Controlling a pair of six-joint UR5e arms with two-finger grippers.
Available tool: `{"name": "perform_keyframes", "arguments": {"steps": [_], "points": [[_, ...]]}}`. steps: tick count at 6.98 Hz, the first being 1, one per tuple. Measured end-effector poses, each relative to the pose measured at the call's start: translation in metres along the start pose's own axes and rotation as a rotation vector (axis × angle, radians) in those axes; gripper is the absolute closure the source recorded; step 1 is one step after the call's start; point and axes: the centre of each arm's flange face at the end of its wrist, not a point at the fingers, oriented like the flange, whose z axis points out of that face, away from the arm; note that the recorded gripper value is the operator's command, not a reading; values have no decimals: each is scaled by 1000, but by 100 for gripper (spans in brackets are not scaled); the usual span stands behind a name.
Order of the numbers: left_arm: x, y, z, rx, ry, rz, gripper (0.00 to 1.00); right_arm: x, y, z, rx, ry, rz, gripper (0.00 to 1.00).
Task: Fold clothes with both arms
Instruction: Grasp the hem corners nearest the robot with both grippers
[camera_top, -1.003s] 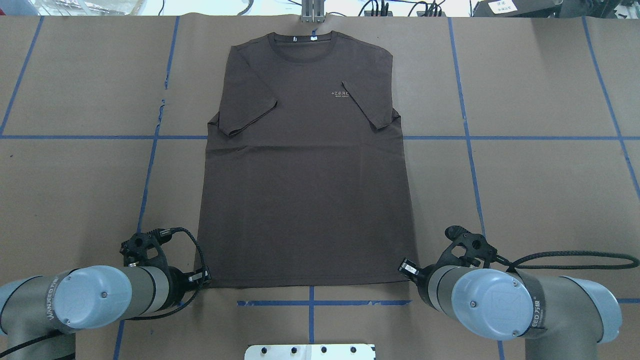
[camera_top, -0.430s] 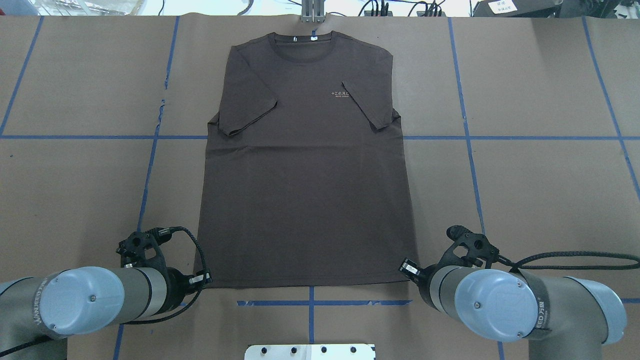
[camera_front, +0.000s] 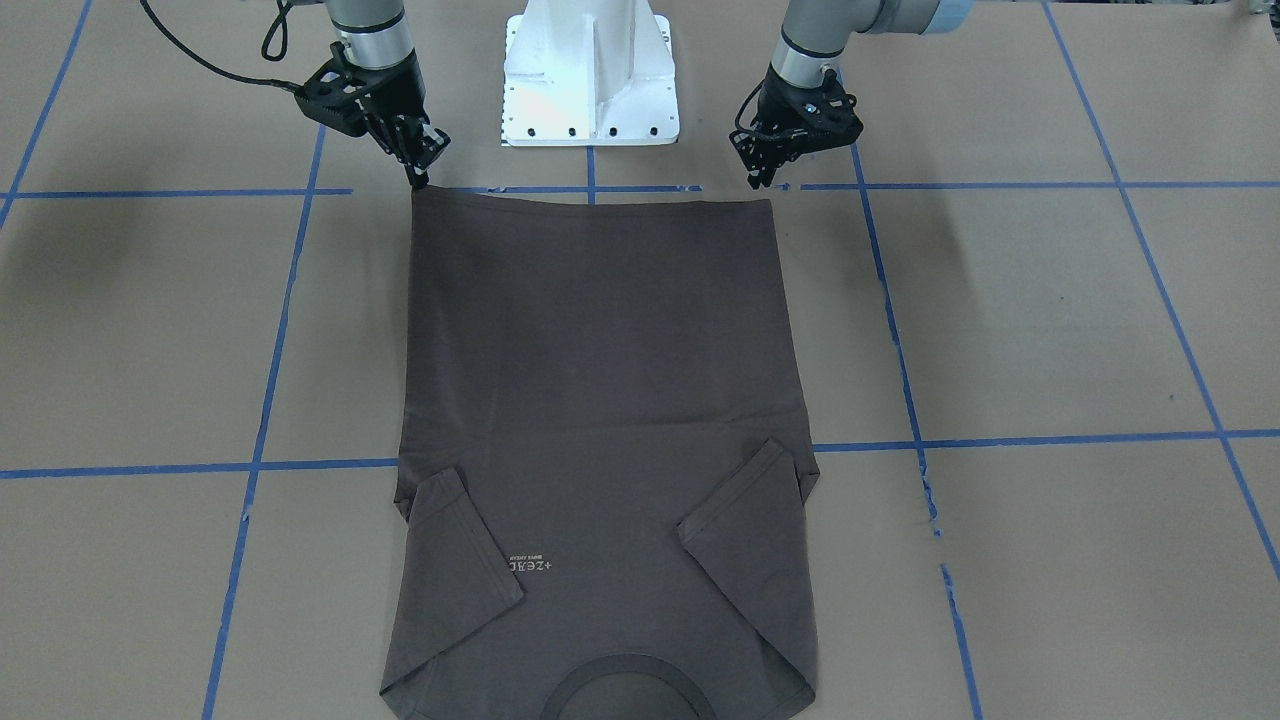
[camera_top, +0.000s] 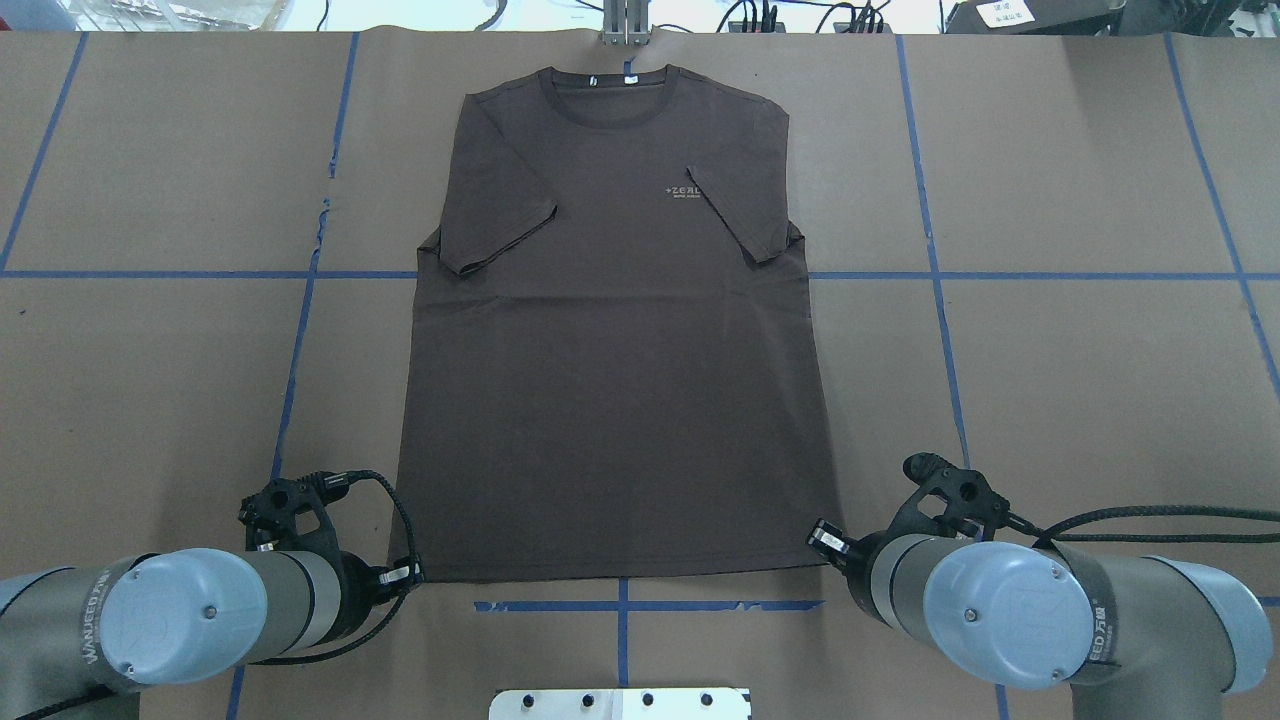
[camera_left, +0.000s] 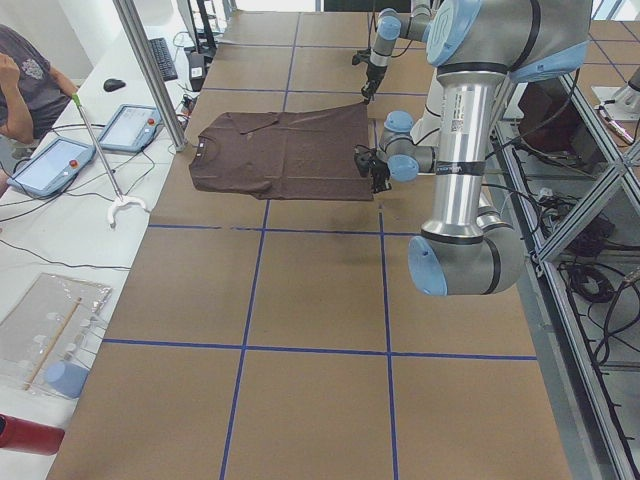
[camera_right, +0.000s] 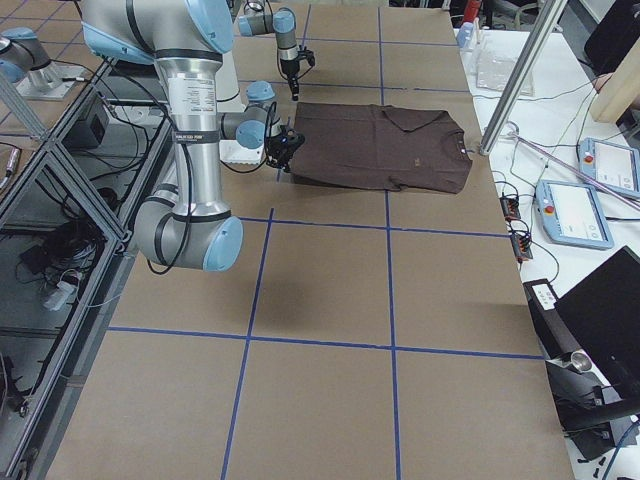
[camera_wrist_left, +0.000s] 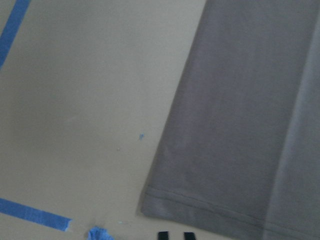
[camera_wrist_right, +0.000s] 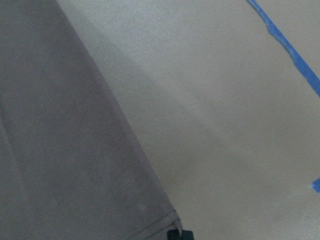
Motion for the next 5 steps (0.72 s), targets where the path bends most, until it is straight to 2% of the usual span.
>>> {"name": "perform_keyframes", "arguments": {"steps": [5], "points": [[-1,-12,15,21,-26,48,59,0,0,-1,-1,-1,-1,100]]}}
